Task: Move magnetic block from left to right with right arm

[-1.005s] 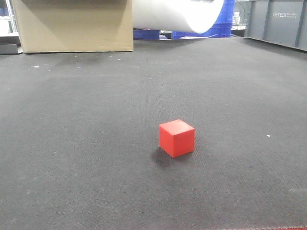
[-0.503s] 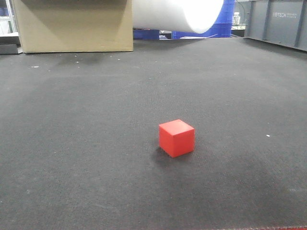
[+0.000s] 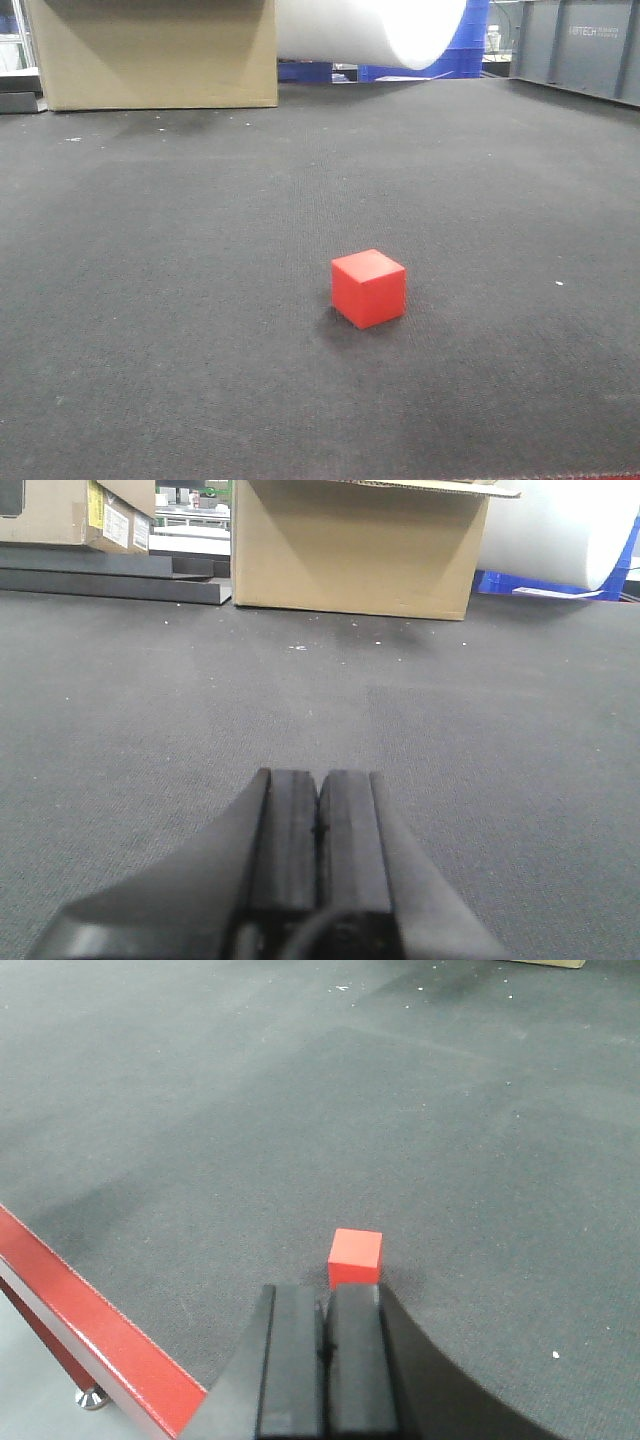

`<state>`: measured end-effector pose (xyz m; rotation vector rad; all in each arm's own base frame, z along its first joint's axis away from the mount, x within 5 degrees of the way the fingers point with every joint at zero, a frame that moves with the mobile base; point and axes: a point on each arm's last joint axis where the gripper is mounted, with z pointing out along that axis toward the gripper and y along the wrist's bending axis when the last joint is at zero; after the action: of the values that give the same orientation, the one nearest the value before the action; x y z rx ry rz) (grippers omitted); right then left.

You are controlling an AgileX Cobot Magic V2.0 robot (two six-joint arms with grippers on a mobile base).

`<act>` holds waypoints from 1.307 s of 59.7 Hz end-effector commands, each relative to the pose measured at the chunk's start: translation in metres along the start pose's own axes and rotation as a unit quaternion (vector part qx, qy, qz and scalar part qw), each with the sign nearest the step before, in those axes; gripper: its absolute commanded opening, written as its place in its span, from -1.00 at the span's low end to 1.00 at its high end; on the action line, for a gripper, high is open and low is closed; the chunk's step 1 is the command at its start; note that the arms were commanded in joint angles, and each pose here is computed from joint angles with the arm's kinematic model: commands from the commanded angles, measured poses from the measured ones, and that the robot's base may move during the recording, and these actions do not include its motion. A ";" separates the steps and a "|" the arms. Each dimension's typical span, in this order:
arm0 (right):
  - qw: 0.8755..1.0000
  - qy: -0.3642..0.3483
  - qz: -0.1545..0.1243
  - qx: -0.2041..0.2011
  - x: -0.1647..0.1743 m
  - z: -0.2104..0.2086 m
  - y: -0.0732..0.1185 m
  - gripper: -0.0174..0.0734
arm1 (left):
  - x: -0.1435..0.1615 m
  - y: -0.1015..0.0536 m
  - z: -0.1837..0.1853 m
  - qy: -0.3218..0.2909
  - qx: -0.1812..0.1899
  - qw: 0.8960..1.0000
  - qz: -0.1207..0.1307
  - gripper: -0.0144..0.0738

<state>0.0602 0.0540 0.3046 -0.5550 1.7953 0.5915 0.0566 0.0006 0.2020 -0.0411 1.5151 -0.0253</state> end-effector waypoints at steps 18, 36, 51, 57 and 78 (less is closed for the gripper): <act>0.999 -0.053 0.001 0.002 -0.015 -0.003 0.000 -0.48 | -0.006 0.000 -0.001 -0.046 0.001 0.999 -0.002 -0.94; 0.980 -0.126 -0.015 0.151 -0.005 -0.017 -0.022 -0.48 | -0.006 0.000 -0.001 -0.046 0.001 0.999 -0.002 -0.94; 0.931 -0.217 -0.016 0.293 0.050 -0.020 -0.041 -0.48 | -0.006 0.000 -0.001 -0.046 0.001 0.999 -0.002 -0.94; 0.919 -0.238 -0.019 0.313 0.069 -0.018 -0.045 -0.48 | -0.006 0.000 -0.001 -0.046 0.001 0.999 -0.002 -0.94; 0.917 -0.240 -0.018 0.320 0.092 -0.014 -0.047 -0.48 | -0.006 0.000 -0.001 -0.046 0.001 0.999 -0.002 -0.94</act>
<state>0.0568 0.0025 0.2033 0.0116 1.5061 0.0832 0.0566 0.0006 0.2020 -0.0411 1.5151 -0.0253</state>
